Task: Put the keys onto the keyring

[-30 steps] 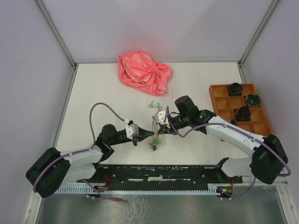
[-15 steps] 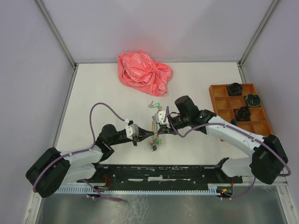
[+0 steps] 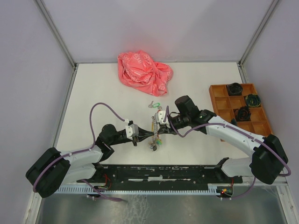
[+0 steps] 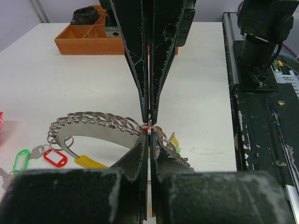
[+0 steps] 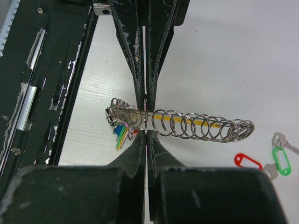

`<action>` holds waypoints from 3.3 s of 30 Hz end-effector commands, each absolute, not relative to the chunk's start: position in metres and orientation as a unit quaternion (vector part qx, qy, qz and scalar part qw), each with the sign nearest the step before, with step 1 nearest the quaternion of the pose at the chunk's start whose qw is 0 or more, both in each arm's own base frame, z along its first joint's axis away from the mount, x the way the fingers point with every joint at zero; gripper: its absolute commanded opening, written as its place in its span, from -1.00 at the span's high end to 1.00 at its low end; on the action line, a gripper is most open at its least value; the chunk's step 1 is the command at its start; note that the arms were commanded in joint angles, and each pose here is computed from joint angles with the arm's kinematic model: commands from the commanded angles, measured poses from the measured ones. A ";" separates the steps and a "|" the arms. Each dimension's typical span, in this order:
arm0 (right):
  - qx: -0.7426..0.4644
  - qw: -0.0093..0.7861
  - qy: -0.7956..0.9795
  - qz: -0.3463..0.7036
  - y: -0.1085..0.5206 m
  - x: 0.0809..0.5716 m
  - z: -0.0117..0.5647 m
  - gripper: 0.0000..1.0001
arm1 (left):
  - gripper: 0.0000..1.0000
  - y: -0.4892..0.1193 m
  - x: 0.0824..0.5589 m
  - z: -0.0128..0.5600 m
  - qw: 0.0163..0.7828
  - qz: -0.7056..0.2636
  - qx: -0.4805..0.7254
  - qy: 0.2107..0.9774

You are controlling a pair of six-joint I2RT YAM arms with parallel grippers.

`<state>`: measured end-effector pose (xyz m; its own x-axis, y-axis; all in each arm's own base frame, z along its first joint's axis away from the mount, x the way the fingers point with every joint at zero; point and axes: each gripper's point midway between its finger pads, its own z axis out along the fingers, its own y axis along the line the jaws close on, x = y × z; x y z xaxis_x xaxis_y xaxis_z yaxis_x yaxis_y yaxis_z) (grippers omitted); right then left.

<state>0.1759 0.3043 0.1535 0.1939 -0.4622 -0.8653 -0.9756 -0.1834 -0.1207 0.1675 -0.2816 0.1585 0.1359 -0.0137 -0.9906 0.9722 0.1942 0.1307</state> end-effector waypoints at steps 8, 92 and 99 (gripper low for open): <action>-0.686 0.408 0.474 0.371 0.322 0.175 0.190 0.99 | 0.95 -0.289 0.170 0.192 0.622 -0.416 0.489 0.448; -0.246 0.543 0.775 0.209 0.255 0.267 0.087 0.99 | 0.95 -0.240 0.235 0.184 0.699 -0.284 0.325 0.571; -0.220 0.584 0.766 0.155 0.252 0.298 0.062 0.99 | 0.95 -0.238 0.237 0.184 0.701 -0.280 0.321 0.572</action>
